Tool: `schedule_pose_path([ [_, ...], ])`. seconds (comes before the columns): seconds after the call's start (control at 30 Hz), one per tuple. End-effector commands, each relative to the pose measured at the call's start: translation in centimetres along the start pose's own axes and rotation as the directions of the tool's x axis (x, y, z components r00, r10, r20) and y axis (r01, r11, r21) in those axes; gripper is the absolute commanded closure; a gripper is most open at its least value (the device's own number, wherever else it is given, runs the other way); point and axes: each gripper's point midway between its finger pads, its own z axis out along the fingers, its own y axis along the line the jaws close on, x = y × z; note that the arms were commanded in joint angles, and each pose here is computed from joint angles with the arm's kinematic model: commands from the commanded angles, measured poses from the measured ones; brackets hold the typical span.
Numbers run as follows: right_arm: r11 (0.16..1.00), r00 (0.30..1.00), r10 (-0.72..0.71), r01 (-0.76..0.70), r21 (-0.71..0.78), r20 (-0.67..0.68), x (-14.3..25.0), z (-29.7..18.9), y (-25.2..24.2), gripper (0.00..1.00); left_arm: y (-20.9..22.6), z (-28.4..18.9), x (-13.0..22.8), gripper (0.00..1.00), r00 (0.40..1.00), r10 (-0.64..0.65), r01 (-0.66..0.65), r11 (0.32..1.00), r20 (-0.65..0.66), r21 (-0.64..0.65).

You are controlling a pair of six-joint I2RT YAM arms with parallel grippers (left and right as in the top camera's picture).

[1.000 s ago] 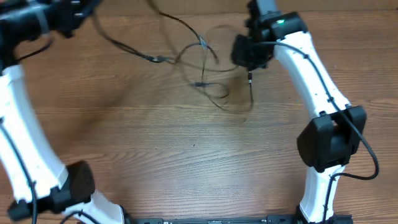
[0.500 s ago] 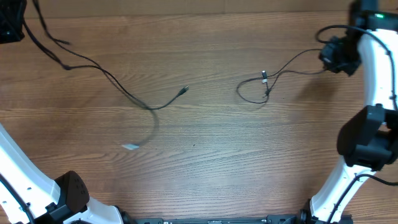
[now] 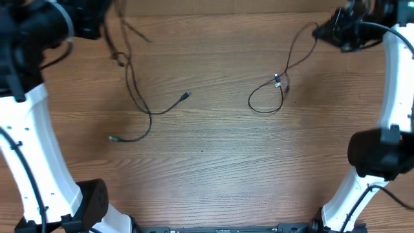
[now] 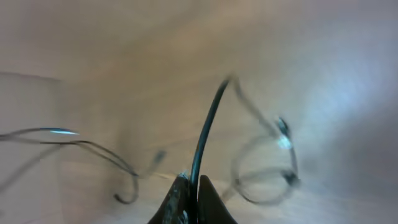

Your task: Untangle cables

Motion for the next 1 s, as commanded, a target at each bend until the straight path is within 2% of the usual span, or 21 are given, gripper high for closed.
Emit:
schedule_pose_path([
  [0.0,0.985,0.972,-0.127,0.148,-0.094,0.196,-0.8,-8.1,7.6,0.96,-2.7,3.5,2.0,0.96,0.995,-0.006,0.015,0.996,-0.100,0.086],
  [0.1,0.985,0.970,-0.117,0.141,-0.100,0.214,-0.6,-9.1,8.3,0.96,-5.0,6.7,4.9,0.96,0.975,-0.006,0.040,0.988,-0.222,0.151],
  [0.2,0.989,0.980,-0.095,0.113,-0.097,0.175,0.2,-8.6,7.9,0.96,-7.0,9.6,7.9,0.96,0.941,0.020,0.050,0.979,-0.337,0.197],
  [0.33,0.996,0.987,-0.075,0.082,-0.038,0.143,0.7,-7.8,6.8,0.96,-9.6,14.1,12.7,0.96,0.870,0.070,0.067,0.964,-0.487,0.257],
  [0.53,0.996,0.988,-0.083,0.084,-0.002,0.127,1.2,-7.1,6.8,0.96,-10.7,19.4,18.2,0.96,0.779,0.088,0.101,0.959,-0.621,0.264],
  [0.57,0.996,0.989,-0.084,0.085,-0.004,0.122,1.3,-7.0,6.9,0.96,-10.0,20.4,19.2,0.92,0.761,0.088,0.084,0.969,-0.643,0.232],
  [0.7,0.996,0.990,-0.088,0.090,-0.010,0.107,1.8,-6.7,7.3,0.96,-7.2,22.3,20.6,0.62,0.742,0.083,-0.001,0.993,-0.665,0.122],
  [0.8,0.995,0.990,-0.100,0.103,-0.021,0.098,2.1,-6.3,8.1,0.96,-6.5,22.3,18.3,0.48,0.796,0.059,0.002,0.995,-0.603,0.100],
  [0.87,0.991,0.989,-0.116,0.121,-0.053,0.088,2.4,-6.0,9.1,0.96,-6.1,21.7,15.7,0.35,0.846,0.036,0.013,0.996,-0.531,0.088],
  [0.97,0.950,0.975,-0.213,0.223,-0.217,0.069,3.8,-6.0,13.3,0.96,-7.2,20.6,12.8,0.19,0.896,0.050,0.020,0.988,-0.442,0.153],
])
